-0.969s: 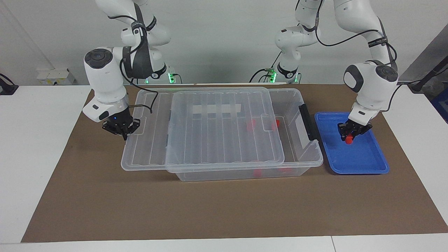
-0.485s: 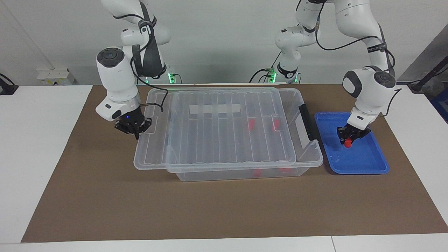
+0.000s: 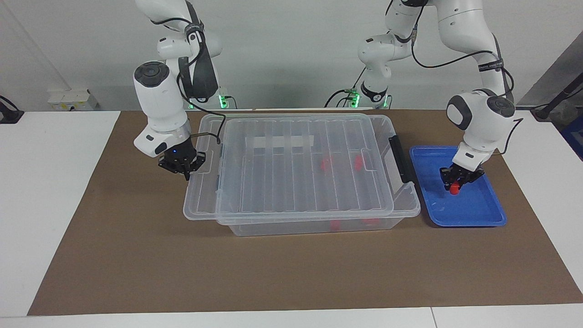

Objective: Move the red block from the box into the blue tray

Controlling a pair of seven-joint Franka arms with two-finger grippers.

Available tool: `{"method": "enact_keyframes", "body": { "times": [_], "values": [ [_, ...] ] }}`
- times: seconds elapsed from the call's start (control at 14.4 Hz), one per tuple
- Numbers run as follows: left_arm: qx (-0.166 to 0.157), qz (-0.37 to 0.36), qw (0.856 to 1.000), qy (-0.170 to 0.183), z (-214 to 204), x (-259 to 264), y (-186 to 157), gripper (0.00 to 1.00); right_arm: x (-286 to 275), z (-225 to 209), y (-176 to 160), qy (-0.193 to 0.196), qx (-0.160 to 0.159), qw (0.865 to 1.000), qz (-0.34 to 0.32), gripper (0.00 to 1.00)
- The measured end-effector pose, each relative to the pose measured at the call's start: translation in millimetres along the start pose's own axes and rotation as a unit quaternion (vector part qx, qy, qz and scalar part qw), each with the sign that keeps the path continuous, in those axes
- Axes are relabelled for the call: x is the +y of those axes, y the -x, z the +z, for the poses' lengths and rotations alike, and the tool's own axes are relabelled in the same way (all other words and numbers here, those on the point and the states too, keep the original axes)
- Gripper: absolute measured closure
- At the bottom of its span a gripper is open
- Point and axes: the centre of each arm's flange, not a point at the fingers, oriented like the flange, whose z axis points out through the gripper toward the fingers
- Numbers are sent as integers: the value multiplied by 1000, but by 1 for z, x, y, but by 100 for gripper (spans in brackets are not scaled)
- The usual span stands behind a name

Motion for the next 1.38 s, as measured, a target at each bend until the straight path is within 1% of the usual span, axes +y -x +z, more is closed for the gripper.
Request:
{"method": "enact_keyframes", "body": {
  "times": [0.28,0.62,0.9,1.18,1.38],
  "values": [
    [4,-12,1000,1,6,3,0,65,-19,-1,1,-2,0,1000,0,99],
    [3,-36,999,3,19,12,8,65,-21,-1,1,-3,1,1000,4,99],
    [13,-33,999,4,25,24,10,65,-24,-2,1,-5,2,1000,9,99],
    [15,-34,999,4,25,24,9,65,-40,-4,1,-12,3,1000,6,99],
    [15,-33,999,4,25,24,9,65,-41,-4,2,-13,3,1000,6,99]
  ]
}}
